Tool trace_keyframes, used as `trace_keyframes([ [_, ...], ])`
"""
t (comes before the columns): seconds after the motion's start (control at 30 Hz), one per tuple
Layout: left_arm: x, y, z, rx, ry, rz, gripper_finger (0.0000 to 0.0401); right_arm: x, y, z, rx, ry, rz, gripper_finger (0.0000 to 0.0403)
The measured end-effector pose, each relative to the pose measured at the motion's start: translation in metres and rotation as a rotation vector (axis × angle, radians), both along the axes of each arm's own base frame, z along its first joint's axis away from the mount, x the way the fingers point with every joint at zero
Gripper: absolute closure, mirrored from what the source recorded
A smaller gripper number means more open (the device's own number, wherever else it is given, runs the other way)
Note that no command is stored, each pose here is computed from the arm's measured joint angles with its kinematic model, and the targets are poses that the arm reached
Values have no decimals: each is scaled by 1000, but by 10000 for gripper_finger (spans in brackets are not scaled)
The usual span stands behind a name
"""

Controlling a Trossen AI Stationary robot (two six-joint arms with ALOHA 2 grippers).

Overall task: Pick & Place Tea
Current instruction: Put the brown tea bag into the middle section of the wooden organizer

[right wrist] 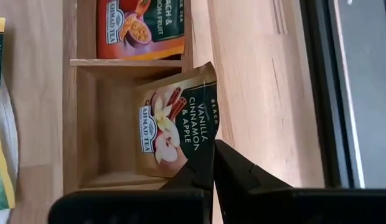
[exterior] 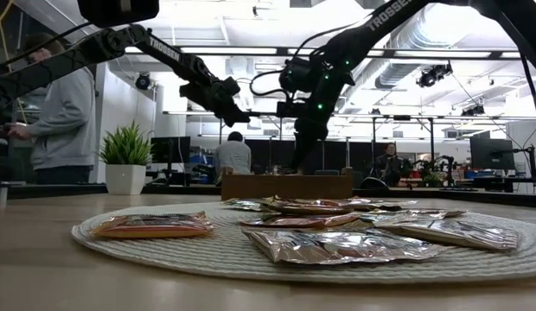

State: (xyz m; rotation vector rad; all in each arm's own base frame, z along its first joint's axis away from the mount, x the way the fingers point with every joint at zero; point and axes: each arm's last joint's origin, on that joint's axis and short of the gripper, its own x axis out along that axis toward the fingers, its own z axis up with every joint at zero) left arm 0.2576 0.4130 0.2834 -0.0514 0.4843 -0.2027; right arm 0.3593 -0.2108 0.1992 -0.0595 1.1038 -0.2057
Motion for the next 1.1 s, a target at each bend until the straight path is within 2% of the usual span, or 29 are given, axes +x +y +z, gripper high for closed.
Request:
trace_keyframes([
  [0.27,0,0,0,3,-1,0,356,0,1,2,25,-15,-44,392],
  [0.67,-1,0,0,-7,3,2,356,-1,7,39,12,-109,-54,288],
  [0.83,-10,-6,6,21,24,-23,356,-8,19,61,-40,-101,-91,268],
  [1.0,-25,-24,30,102,98,-57,357,-26,37,82,47,-76,-91,269],
  [1.1,-29,-37,45,126,76,-97,357,-36,44,84,119,-18,-72,268],
])
